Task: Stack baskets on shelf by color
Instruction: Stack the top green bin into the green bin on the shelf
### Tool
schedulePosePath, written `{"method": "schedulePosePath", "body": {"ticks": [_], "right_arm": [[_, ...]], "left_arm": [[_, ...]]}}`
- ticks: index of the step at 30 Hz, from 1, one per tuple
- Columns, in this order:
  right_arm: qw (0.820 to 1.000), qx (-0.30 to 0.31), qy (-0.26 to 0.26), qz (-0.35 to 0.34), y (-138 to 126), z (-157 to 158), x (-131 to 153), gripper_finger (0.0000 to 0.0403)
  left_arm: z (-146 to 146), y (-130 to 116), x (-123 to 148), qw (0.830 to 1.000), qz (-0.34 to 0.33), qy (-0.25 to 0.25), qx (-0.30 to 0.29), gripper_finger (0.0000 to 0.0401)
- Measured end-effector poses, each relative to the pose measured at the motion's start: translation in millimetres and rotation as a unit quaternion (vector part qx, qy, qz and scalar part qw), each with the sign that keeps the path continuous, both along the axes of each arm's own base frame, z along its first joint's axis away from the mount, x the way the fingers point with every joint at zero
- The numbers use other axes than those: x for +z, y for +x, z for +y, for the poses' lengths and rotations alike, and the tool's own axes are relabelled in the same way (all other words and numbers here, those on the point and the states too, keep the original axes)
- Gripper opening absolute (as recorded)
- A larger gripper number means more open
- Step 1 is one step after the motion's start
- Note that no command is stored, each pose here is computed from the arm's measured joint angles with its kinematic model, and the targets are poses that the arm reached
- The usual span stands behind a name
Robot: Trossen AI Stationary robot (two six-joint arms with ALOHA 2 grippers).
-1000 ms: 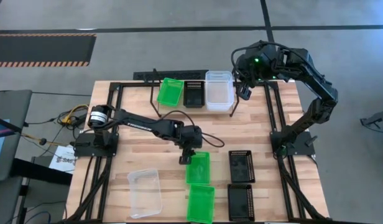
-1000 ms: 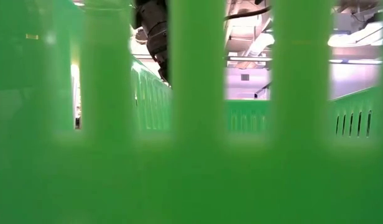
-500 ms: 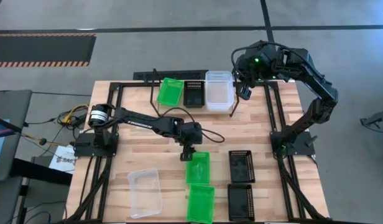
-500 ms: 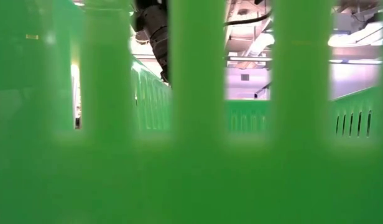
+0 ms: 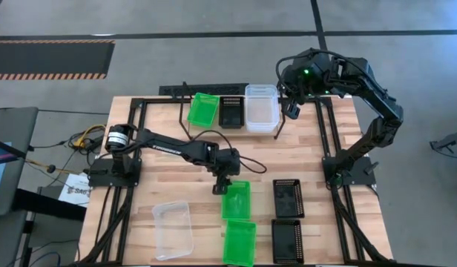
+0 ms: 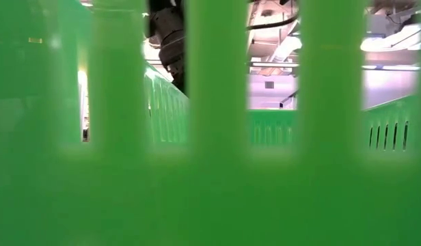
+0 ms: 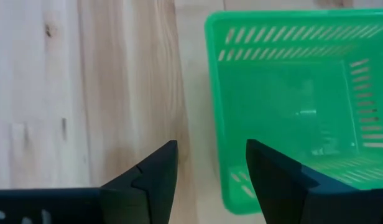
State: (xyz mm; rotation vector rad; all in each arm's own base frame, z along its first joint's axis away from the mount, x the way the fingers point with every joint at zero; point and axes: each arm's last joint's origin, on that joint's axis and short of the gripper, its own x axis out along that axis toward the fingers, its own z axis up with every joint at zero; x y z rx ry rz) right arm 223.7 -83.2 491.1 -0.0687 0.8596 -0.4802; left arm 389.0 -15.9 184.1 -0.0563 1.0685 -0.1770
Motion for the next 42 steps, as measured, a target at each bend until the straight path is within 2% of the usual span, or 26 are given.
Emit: {"method": "schedulePosePath", "body": {"ticks": [7,12,15,18,19,23,28,34,39,42], "right_arm": [[1.0,0.0,0.0,-0.002,0,0,0,0.0003],[1.0,0.004,-0.008,-0.013,2,-1,2,0.0003],[1.0,0.007,-0.013,-0.019,3,-1,3,0.0003],[1.0,0.007,-0.016,-0.022,4,-1,4,0.0003],[1.0,0.006,-0.016,-0.022,3,-2,4,0.0003],[1.0,0.002,-0.018,-0.023,3,-4,4,0.0003],[1.0,0.002,-0.018,-0.023,3,-4,4,0.0003],[1.0,0.002,-0.018,-0.023,3,-4,4,0.0003],[1.0,0.002,-0.018,-0.023,3,-4,4,0.0003],[1.0,0.003,-0.019,-0.023,3,-4,4,0.0003]], "left_arm": [[0,-3,-11,1.0,-0.005,-0.008,0.013,0.0177],[2,-2,-11,0.999,-0.018,0.022,0.023,0.0165],[2,-1,-11,0.999,-0.021,0.022,0.024,0.0118],[2,-1,-10,0.999,-0.021,0.018,0.02,0.0035],[2,0,-9,1.0,-0.02,0.008,0.018,0.0019],[6,7,8,0.999,-0.04,-0.036,-0.002,0.0004],[17,9,46,1.0,-0.005,0.002,-0.013,0.0002],[45,-2,129,0.994,-0.022,0.111,0.007,0.0001],[84,-34,191,0.982,-0.041,0.174,0.058,0.0],[115,-62,214,0.976,-0.05,0.181,0.11,0.0]]}}
